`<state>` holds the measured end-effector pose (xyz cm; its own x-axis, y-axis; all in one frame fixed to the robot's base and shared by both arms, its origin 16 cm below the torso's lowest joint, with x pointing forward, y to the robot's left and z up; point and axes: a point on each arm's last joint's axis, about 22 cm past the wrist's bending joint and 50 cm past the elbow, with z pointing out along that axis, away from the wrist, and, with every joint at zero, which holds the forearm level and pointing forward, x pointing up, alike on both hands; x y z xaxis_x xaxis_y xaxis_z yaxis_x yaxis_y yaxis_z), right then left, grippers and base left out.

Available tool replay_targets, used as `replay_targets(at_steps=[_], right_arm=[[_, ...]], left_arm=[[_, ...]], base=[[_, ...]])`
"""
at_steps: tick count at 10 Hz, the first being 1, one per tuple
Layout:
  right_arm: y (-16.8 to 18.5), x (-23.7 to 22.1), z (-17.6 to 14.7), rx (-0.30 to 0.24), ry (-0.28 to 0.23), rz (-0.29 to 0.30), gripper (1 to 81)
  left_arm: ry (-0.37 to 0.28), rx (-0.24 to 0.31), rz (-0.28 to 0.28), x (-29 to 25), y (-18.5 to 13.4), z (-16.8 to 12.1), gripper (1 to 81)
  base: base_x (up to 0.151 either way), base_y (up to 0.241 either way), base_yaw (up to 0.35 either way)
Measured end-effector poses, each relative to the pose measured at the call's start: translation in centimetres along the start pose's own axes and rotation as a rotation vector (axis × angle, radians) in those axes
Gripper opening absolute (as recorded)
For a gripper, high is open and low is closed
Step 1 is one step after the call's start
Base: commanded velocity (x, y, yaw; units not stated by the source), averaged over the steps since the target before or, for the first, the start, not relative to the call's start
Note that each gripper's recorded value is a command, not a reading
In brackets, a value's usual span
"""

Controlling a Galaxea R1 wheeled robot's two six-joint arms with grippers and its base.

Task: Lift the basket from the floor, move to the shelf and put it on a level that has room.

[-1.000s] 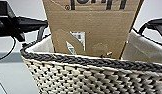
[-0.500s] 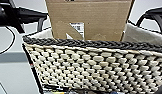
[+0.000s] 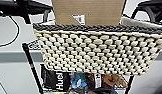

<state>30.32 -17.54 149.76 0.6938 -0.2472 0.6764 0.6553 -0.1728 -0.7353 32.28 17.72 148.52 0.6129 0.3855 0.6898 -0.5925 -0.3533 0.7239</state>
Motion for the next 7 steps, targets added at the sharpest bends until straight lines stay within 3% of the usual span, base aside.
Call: replay_targets(at_steps=[7], right_arm=[[1.0,6.0,1.0,-0.047,0.019,-0.035,1.0]], left_arm=[[0.035,0.038,-0.019,5.3,-0.6,3.3,1.0]], base=[[0.000,0.000,0.000]])
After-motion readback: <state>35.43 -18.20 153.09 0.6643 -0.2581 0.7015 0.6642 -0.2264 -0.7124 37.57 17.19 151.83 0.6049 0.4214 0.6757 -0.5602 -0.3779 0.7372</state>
